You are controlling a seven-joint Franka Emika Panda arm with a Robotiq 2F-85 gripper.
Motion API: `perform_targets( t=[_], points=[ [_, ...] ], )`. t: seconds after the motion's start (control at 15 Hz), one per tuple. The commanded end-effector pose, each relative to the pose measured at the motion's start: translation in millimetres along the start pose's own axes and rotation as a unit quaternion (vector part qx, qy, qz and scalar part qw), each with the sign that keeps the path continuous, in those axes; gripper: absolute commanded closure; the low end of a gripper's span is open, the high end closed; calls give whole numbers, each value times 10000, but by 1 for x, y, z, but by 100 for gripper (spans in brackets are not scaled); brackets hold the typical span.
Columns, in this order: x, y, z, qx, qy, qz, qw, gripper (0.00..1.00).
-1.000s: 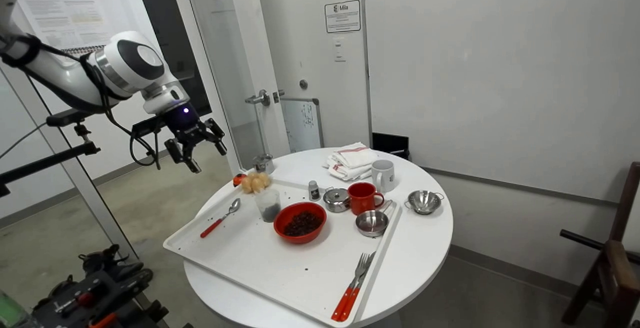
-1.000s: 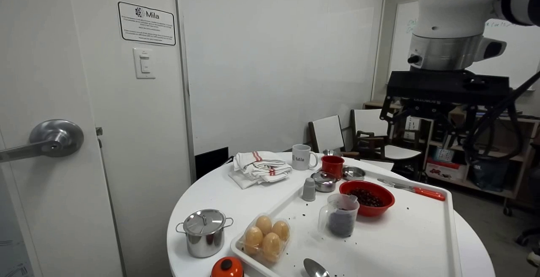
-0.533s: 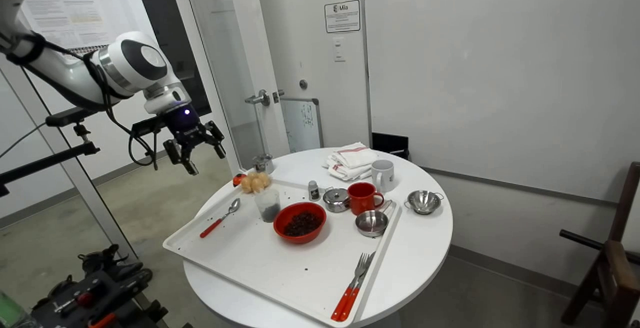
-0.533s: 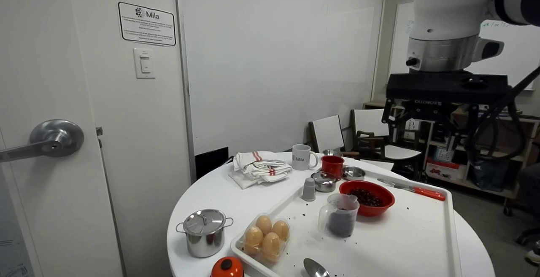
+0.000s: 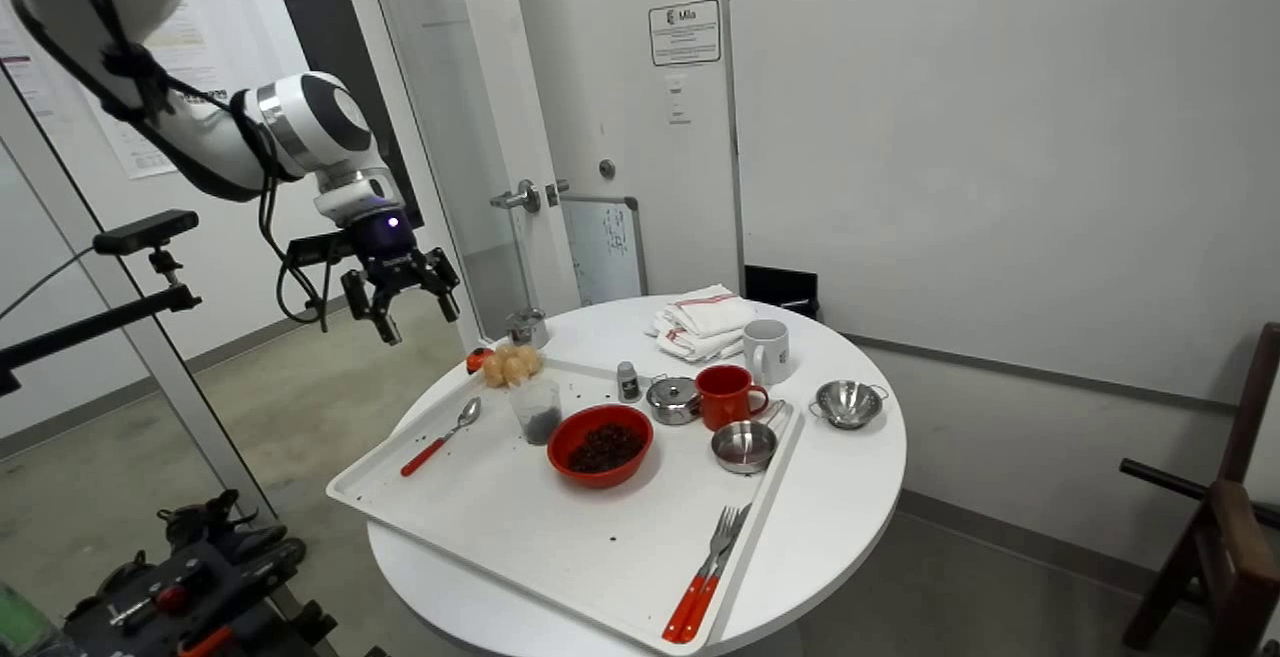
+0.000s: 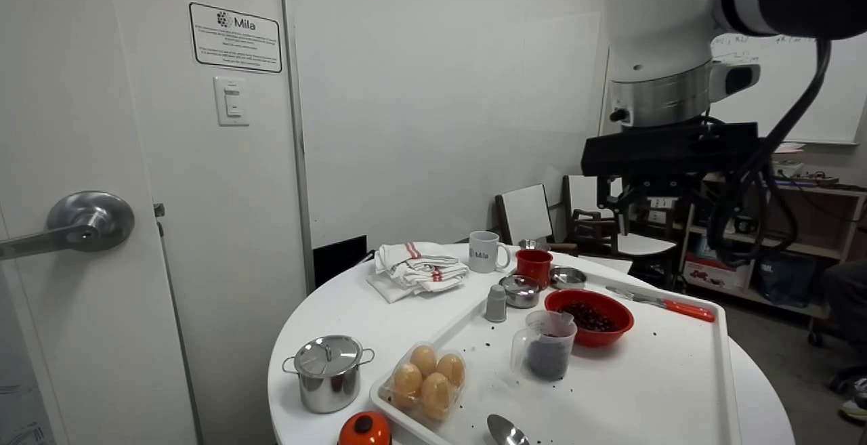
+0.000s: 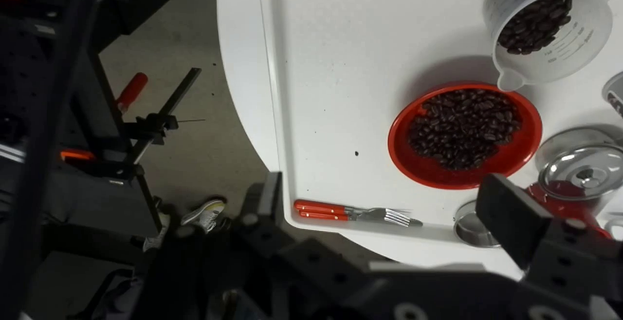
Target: Pour some of the contents in the clear jar into the red bowl
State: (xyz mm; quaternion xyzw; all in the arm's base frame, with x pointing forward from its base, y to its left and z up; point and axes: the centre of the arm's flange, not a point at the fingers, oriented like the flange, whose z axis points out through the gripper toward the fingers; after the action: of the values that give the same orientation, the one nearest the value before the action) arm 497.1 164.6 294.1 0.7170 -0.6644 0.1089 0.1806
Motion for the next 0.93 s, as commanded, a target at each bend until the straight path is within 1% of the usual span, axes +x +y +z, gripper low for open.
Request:
perform_targets(
  t=[0.0, 0.2, 0.27, 0.4, 0.53, 0.6, 0.67, 0.8, 0.87],
  points=[
    [-43, -75, 6, -348, -75, 0, 9994, 0],
    [-71, -105, 14, -535, -35, -15, 9986, 0],
    [-47, -55, 20, -400, 4, -82, 9992, 0],
    [-63, -70, 26, -509, -24, -103, 9986, 0],
    [-66, -77, 30, -604, 31, 1, 9982, 0],
    [-65, -79, 35, -667, -38, 220, 9975, 0],
    [-64, -84, 44, -404, 73, 773, 9962, 0],
    [-62, -94, 53, -218, 270, 1198, 9922, 0],
    [-60, -97, 57, -167, 285, 1400, 9896, 0]
  ],
)
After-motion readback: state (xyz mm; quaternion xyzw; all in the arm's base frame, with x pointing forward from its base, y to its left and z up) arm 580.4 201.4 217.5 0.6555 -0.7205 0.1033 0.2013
